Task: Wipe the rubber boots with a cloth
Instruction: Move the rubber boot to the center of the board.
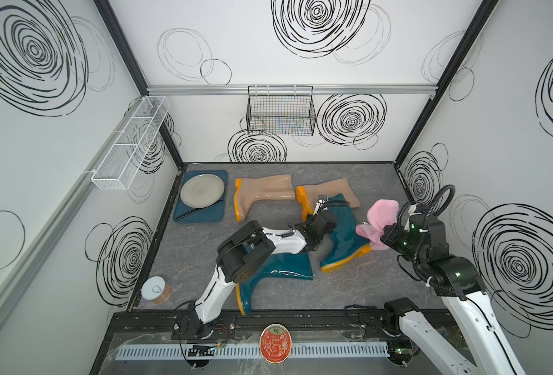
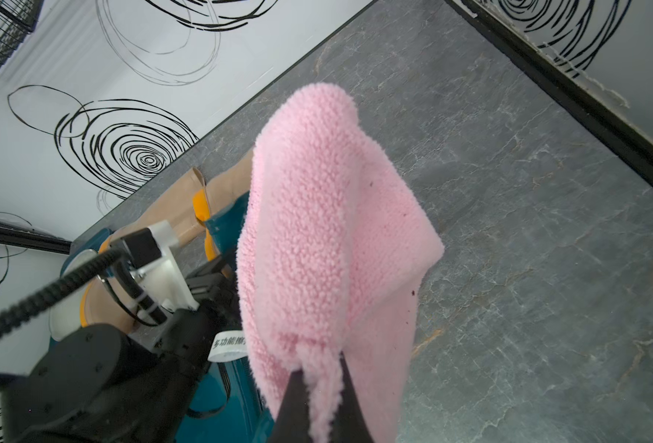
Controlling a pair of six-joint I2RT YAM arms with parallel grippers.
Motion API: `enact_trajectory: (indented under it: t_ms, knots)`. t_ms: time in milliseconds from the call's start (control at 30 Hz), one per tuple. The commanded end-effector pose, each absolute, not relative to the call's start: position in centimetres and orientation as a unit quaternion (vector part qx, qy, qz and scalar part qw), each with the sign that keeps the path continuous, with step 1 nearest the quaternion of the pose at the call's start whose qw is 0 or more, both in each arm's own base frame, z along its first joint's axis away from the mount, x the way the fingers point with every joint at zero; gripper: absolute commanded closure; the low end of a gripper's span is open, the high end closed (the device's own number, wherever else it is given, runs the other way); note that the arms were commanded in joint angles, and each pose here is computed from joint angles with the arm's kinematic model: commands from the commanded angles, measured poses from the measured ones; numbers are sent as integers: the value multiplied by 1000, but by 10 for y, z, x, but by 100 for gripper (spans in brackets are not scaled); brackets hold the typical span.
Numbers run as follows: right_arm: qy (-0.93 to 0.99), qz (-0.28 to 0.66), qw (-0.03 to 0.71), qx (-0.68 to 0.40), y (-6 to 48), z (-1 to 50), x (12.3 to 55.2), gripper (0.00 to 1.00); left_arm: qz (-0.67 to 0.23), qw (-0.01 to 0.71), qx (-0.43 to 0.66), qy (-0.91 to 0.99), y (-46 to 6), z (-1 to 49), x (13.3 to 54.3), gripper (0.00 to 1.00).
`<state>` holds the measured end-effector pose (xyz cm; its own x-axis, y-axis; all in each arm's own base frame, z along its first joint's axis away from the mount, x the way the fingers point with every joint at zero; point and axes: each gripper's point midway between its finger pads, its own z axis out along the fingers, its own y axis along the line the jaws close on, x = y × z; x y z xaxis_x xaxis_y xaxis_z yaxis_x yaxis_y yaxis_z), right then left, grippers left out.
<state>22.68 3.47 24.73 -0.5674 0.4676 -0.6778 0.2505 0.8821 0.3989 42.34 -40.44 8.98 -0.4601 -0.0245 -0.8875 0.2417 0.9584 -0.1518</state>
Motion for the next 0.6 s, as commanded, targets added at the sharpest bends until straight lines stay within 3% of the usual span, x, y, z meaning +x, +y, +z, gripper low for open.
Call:
enact_trajectory:
  t_ms: [0,167,567]
  knots:
    - [863,122,446,201,30,267,234,100,-75,525,73,845,-391,89,438,100]
    - [861,118,451,202,27,268,235,100,-79,524,65,846,-398,100,443,100]
    - [848,105,480,199,16,297,225,100,-157,529,63,831,-452,161,332,100]
